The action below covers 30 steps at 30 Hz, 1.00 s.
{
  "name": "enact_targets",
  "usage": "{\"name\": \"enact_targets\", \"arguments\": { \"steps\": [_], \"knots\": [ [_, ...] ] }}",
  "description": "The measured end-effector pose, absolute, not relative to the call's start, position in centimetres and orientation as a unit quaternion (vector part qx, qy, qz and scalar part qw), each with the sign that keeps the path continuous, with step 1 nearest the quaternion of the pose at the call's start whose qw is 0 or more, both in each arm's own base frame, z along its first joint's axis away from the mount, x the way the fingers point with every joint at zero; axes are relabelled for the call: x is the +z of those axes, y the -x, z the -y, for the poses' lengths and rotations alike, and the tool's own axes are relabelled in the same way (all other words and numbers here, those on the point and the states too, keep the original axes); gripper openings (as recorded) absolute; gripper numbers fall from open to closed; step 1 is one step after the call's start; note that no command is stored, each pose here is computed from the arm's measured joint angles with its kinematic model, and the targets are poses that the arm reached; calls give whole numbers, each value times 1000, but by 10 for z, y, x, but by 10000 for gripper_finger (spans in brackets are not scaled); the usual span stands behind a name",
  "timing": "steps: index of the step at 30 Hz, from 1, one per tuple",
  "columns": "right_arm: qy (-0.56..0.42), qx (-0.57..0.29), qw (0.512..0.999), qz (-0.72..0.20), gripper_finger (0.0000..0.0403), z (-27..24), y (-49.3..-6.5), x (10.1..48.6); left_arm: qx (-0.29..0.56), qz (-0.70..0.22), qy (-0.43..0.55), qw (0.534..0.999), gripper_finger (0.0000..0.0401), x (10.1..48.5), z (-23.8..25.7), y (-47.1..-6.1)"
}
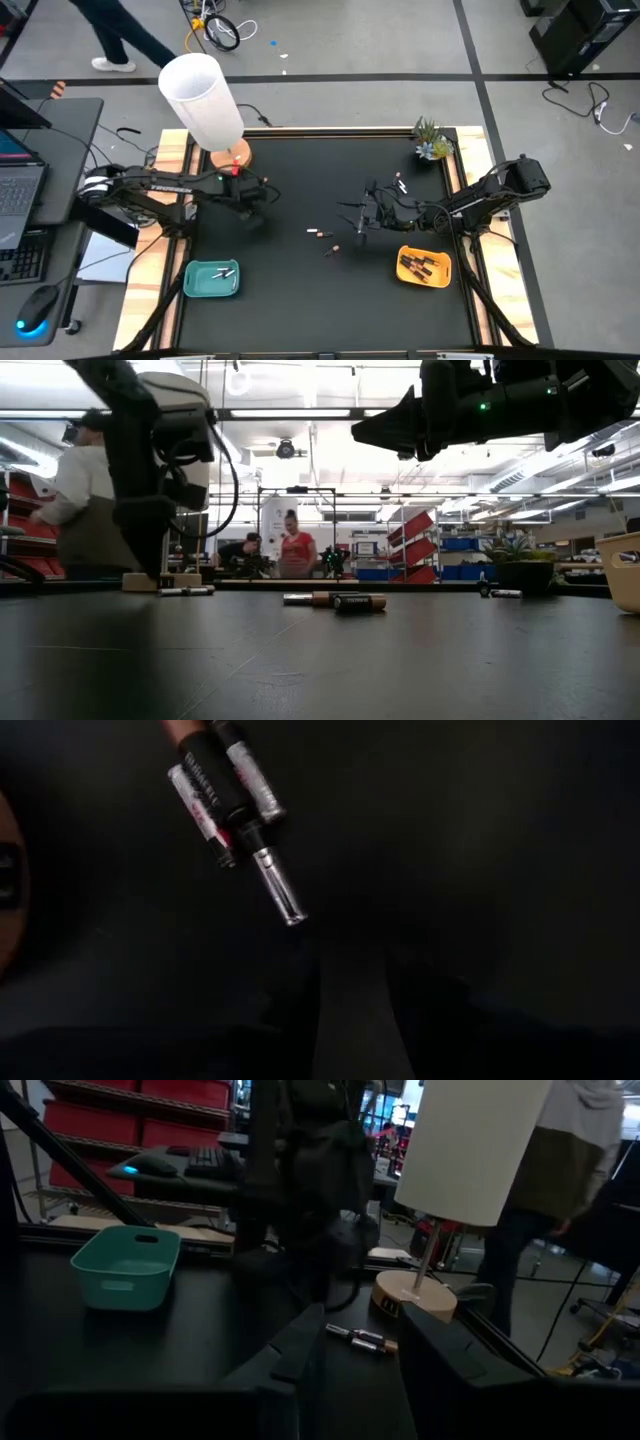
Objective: Sort batteries
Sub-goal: Put the silver battery into the green bin
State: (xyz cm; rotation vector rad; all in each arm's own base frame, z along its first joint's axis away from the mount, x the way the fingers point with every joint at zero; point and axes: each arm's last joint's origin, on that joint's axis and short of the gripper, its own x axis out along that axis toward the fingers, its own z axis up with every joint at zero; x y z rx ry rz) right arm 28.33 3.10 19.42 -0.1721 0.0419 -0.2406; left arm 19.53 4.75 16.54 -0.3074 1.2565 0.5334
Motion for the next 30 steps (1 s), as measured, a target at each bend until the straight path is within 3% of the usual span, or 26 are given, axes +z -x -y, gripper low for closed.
{"name": "enact_targets", "arguments": {
  "steps": [12,22,30],
  "knots": [
    [86,-119,989,-25,107,-31,-283,193,279,-514,188,789,135,158,-74,-183],
    [86,-120,989,-25,105,-31,-283,193,280,-506,201,791,187,151,-85,-178],
    [86,-120,989,-25,106,-31,-283,193,288,-509,184,790,189,143,-85,-176]
  ]
}}
